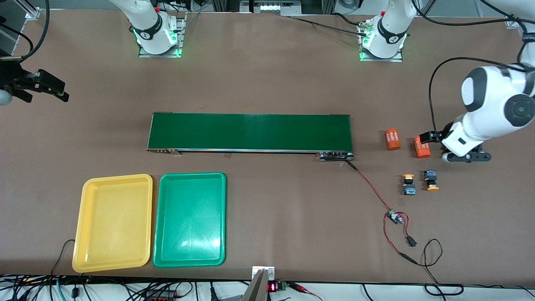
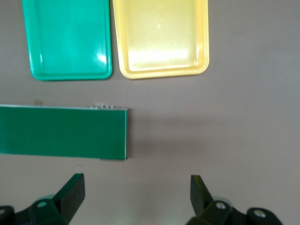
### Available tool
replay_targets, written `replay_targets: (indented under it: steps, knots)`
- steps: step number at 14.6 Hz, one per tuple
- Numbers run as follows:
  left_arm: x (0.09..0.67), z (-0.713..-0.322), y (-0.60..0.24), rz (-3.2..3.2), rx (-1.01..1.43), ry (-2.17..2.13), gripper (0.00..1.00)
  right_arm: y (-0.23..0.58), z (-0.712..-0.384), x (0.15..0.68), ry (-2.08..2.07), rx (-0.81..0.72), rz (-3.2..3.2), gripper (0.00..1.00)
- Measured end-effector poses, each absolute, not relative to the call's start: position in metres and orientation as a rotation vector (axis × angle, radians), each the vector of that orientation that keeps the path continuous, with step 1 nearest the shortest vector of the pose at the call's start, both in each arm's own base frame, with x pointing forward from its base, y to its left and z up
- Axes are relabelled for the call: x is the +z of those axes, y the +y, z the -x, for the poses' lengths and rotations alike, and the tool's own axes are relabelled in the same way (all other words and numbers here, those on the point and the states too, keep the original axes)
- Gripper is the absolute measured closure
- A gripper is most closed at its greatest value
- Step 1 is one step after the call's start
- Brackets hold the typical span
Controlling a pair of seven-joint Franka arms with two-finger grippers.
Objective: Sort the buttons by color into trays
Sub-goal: 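Reach the left gripper down to the orange cylinder, then grasp the orange cylinder with the left gripper and lift it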
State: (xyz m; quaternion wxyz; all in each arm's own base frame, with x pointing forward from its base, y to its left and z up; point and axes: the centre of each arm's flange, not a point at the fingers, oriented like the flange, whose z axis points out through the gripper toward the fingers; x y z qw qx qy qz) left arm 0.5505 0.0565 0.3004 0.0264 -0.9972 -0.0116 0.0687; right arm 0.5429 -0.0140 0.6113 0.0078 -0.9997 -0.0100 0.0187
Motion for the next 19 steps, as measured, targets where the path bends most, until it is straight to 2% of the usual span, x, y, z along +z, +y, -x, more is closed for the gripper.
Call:
replay_targets:
  steps: [3, 6, 8, 10, 11, 12, 13, 14, 17, 19]
  knots:
    - [0.266, -0.541, 0.063, 3.084, 0.141, -0.029, 0.00, -0.008, -0.533, 0.614, -0.049, 0.168, 3.119, 0.00]
    - [0.232, -0.542, 0.080, 3.057, 0.061, 0.013, 0.00, -0.001, -0.526, 0.649, -0.071, 0.133, 3.121, 0.00]
    - [0.208, -0.540, 0.094, 3.063, 0.046, 0.004, 0.00, 0.012, -0.530, 0.645, -0.102, 0.164, 3.123, 0.00]
    - [0.190, -0.535, 0.098, 3.072, 0.057, -0.004, 0.06, 0.014, -0.545, 0.625, -0.101, 0.210, 3.126, 0.00]
    - [0.185, -0.533, 0.098, 3.074, 0.069, -0.003, 0.12, 0.013, -0.553, 0.620, -0.096, 0.203, 3.130, 0.00]
    - [0.182, -0.531, 0.097, 3.075, 0.078, -0.002, 0.27, 0.012, -0.558, 0.620, -0.092, 0.181, 3.134, 0.00]
    - [0.181, -0.530, 0.097, 3.076, 0.083, -0.001, 0.35, 0.011, -0.561, 0.622, -0.088, 0.164, 3.136, 0.00]
    - [0.181, -0.531, 0.096, 3.076, 0.082, 0.000, 0.49, 0.009, -0.561, 0.625, -0.084, 0.153, 3.136, 0.00]
    - [0.197, -0.538, 0.091, 3.073, 0.052, 0.018, 0.50, -0.008, -0.559, 0.633, -0.036, 0.130, 3.138, 0.00]
    - [0.233, -0.549, 0.071, 3.065, 0.076, 0.080, 0.50, -0.016, -0.558, 0.636, -0.015, 0.121, 3.143, 0.00]
